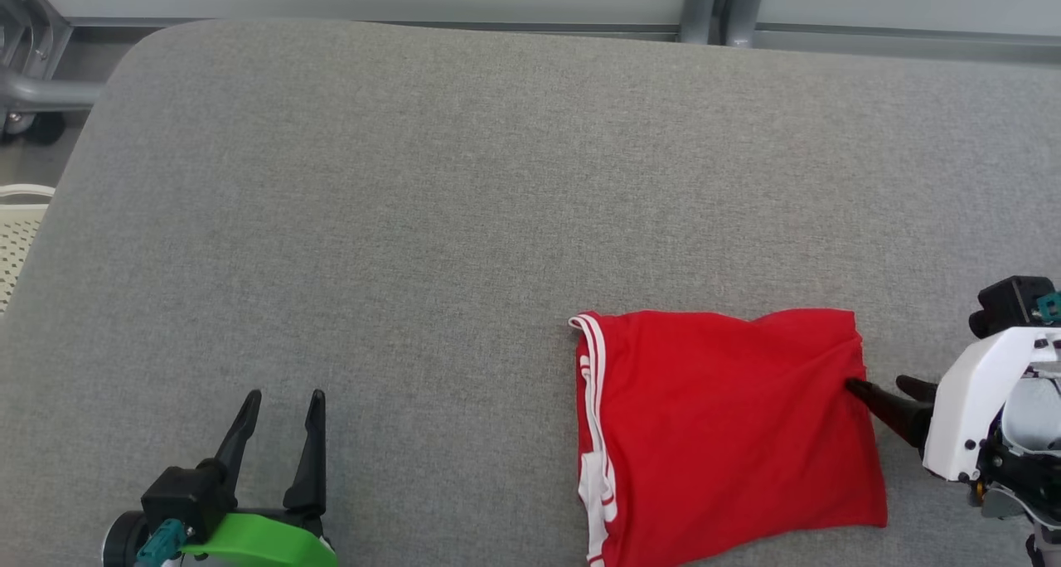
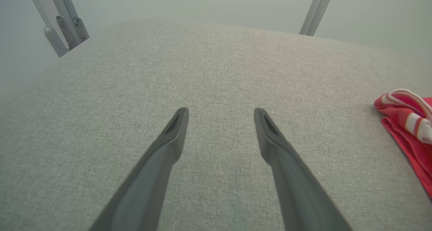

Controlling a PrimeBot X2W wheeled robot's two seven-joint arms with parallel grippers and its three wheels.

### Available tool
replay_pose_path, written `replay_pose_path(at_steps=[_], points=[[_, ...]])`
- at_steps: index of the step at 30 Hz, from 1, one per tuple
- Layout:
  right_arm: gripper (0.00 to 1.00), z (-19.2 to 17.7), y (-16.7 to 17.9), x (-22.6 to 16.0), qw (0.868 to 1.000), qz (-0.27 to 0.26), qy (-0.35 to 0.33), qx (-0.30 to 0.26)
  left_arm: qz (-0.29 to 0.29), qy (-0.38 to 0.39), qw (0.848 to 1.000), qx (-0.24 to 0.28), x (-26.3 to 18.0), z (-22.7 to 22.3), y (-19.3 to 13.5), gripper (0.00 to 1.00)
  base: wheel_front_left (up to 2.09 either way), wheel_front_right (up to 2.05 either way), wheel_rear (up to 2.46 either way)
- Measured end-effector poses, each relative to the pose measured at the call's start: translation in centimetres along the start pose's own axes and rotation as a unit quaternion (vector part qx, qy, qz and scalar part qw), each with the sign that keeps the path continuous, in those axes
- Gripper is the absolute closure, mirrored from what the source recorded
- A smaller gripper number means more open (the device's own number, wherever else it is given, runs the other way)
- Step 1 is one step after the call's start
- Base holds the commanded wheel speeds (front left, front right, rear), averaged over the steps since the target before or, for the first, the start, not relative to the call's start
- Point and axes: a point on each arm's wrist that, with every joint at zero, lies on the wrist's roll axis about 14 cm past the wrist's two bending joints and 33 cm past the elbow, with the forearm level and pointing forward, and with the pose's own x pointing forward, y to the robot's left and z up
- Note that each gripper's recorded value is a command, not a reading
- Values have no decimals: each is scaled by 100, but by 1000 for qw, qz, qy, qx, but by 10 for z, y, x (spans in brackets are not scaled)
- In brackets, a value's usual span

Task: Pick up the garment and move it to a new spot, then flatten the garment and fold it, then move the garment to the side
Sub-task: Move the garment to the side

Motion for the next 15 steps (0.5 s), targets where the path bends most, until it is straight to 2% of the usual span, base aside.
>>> replay_pose_path(at_steps=[7,8,9,10,15], points=[[0,-22,9,18,997,19,75,12,7,-3,1000,-5,0,2,2,0,0,0,0],[40,-24,10,20,996,18,81,9,7,-3,1000,-6,0,1,2,0,0,0,0],[85,-25,12,21,996,20,83,6,8,-3,1000,-6,-1,1,2,0,0,0,0],[100,-23,15,22,997,24,77,5,8,-3,1000,-7,-1,1,2,0,0,0,0],[100,-8,41,21,997,69,46,9,10,-11,1000,-8,-1,6,3,0,0,0,0]])
